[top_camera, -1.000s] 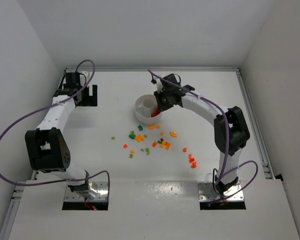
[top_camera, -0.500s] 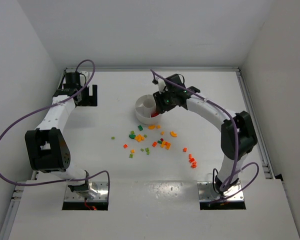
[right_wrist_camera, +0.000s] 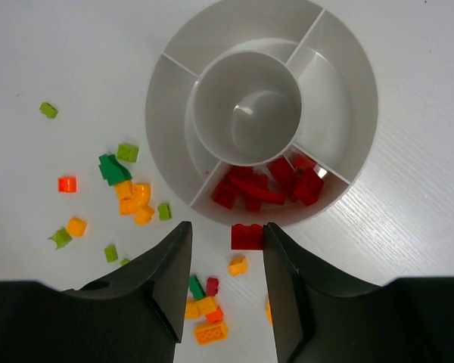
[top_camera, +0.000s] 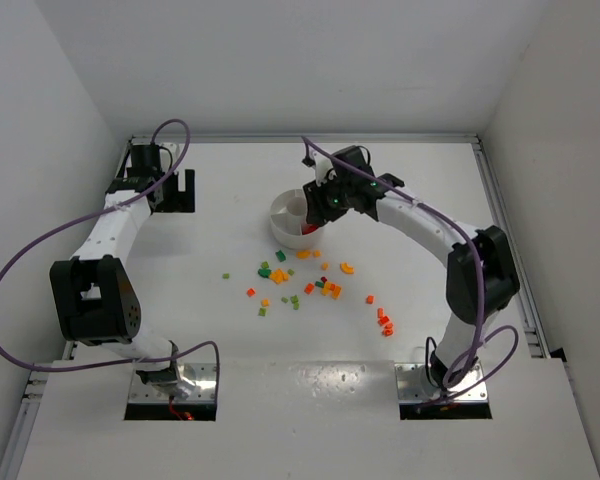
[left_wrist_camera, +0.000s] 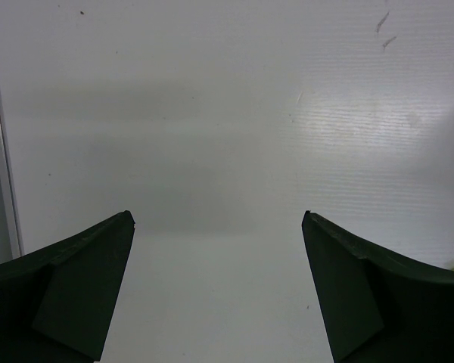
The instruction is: Sort the legos into containers by color
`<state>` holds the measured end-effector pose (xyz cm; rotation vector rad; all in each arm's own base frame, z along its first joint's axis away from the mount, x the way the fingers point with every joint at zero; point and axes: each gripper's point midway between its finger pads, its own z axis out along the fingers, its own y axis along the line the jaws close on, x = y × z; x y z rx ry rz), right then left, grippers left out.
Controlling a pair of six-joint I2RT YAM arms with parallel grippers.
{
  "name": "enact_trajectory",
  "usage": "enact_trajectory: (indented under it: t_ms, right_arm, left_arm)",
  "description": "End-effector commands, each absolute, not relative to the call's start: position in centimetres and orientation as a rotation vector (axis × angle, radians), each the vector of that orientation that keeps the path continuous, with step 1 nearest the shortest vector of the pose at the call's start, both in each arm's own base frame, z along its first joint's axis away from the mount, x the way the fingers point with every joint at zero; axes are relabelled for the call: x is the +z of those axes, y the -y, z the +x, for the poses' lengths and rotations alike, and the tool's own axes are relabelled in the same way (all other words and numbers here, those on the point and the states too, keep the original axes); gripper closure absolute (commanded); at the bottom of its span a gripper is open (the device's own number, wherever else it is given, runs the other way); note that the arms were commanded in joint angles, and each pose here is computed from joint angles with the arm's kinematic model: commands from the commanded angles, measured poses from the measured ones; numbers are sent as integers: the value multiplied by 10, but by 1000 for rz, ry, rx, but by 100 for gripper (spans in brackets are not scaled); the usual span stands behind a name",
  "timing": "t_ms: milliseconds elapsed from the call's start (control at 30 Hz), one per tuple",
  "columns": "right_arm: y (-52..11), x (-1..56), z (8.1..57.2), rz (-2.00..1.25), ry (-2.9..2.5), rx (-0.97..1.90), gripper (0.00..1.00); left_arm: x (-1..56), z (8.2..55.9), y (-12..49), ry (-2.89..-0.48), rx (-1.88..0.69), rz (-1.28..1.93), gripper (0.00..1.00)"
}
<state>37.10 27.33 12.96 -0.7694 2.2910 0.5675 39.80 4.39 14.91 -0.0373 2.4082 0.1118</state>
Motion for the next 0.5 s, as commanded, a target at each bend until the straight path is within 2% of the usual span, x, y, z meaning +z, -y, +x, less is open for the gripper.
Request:
enact_trajectory:
  t_ms: [0, 400, 467]
  right_arm:
    - [-288, 144, 386, -756, -2235, 594, 57]
    - [-290, 133, 396, -749, -2263, 566, 56]
    - [-290, 133, 396, -749, -2263, 566, 65]
  left_arm:
    - [177, 406, -50, -2329, 122, -61, 0]
    - [173, 407, -50, -2338, 121, -61, 0]
    - [173, 407, -50, -2338, 121, -61, 0]
